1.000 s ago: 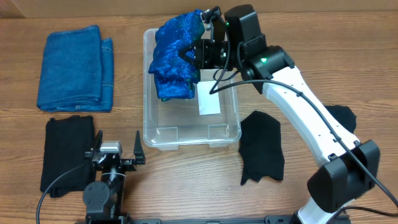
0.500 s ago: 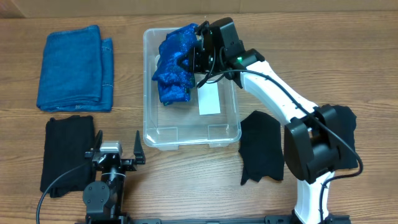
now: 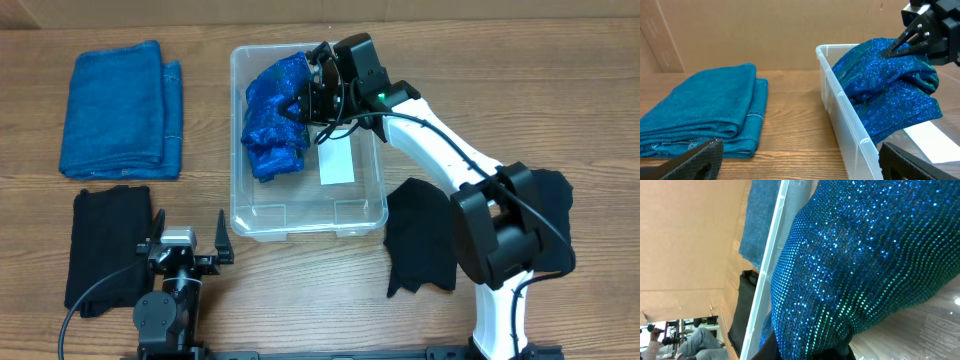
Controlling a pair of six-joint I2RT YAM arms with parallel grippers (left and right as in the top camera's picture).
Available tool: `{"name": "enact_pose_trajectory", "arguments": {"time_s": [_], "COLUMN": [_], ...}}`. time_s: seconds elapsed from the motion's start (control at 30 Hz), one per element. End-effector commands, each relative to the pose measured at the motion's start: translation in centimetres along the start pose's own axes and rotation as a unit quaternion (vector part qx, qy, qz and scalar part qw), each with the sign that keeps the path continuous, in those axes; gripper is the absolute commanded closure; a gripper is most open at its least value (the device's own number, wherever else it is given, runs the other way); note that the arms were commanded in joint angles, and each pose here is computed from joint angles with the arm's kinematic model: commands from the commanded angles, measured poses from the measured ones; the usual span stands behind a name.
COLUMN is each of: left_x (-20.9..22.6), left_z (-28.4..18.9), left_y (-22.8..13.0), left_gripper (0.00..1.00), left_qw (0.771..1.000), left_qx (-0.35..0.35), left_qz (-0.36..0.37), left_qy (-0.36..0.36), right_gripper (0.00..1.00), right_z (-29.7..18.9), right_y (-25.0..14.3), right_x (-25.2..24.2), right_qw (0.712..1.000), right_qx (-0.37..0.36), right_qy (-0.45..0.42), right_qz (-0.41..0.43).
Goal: Pack container
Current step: 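Lower the blue cloth into the bin's left side and release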
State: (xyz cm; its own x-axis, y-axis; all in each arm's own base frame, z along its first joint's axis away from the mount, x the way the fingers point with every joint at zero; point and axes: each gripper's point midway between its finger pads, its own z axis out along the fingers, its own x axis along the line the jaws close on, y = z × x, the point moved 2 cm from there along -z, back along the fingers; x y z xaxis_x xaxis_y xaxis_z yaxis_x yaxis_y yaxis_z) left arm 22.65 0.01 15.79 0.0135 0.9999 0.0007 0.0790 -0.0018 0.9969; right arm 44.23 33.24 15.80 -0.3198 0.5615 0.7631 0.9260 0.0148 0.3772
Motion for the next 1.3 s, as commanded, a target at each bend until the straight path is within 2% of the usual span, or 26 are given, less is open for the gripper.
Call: {"name": "enact_pose_trajectory", "arguments": {"time_s": [0.0,0.07,0.13,0.23,0.3,0.4,0.47,0.67,0.73,0.97,1.13,1.27], "left_x": [0.1,0.1,0.1,0.1,0.1,0.1,0.1,0.1,0.1,0.1,0.1,0.1], "left_z": [0.0,0.0,0.0,0.0,0.0,0.0,0.0,0.0,0.0,0.0,0.0,0.0], "left_y": [0.0,0.0,0.0,0.0,0.0,0.0,0.0,0.0,0.0,0.0,0.0,0.0], "left_gripper": [0.00,0.00,0.00,0.00,0.00,0.00,0.00,0.00,0.00,0.00,0.00,0.00], "left_qw": [1.000,1.000,1.000,1.000,1.000,1.000,1.000,1.000,1.000,1.000,1.000,1.000], "left_qx": [-0.002,-0.002,-0.002,-0.002,-0.002,-0.002,-0.002,-0.002,-0.002,-0.002,-0.002,-0.002], "left_qz": [0.009,0.009,0.009,0.009,0.009,0.009,0.009,0.009,0.009,0.009,0.009,0.009], "left_qy": [0.003,0.003,0.003,0.003,0.003,0.003,0.003,0.003,0.003,0.003,0.003,0.003], "right_gripper": [0.91,0.91,0.86,0.66,0.46,0.25,0.19,0.10,0.02,0.00,0.00,0.00], "right_z": [1.1,1.5,1.7,1.7,1.7,1.7,1.6,0.5,-0.3,-3.1,-6.2,-8.2], "right_y": [-0.2,-0.1,0.1,0.4,0.6,1.0,1.3,3.0,3.9,6.7,8.3,7.9], "right_x": [-0.5,-0.9,-1.0,-1.7,-2.1,-2.5,-2.9,-3.6,-3.0,-0.2,-1.6,-3.4], "right_qw": [1.000,1.000,1.000,1.000,1.000,0.998,0.997,0.993,0.991,0.987,0.965,0.942], "right_qx": [0.011,0.009,0.005,-0.005,-0.013,-0.023,-0.032,-0.054,-0.056,-0.073,-0.104,-0.094], "right_qy": [0.018,0.019,0.019,0.000,-0.013,-0.027,-0.041,-0.075,-0.079,-0.101,-0.225,-0.311], "right_qz": [-0.008,-0.009,-0.012,-0.012,-0.012,-0.046,-0.055,-0.078,-0.093,-0.101,-0.083,-0.086]}}
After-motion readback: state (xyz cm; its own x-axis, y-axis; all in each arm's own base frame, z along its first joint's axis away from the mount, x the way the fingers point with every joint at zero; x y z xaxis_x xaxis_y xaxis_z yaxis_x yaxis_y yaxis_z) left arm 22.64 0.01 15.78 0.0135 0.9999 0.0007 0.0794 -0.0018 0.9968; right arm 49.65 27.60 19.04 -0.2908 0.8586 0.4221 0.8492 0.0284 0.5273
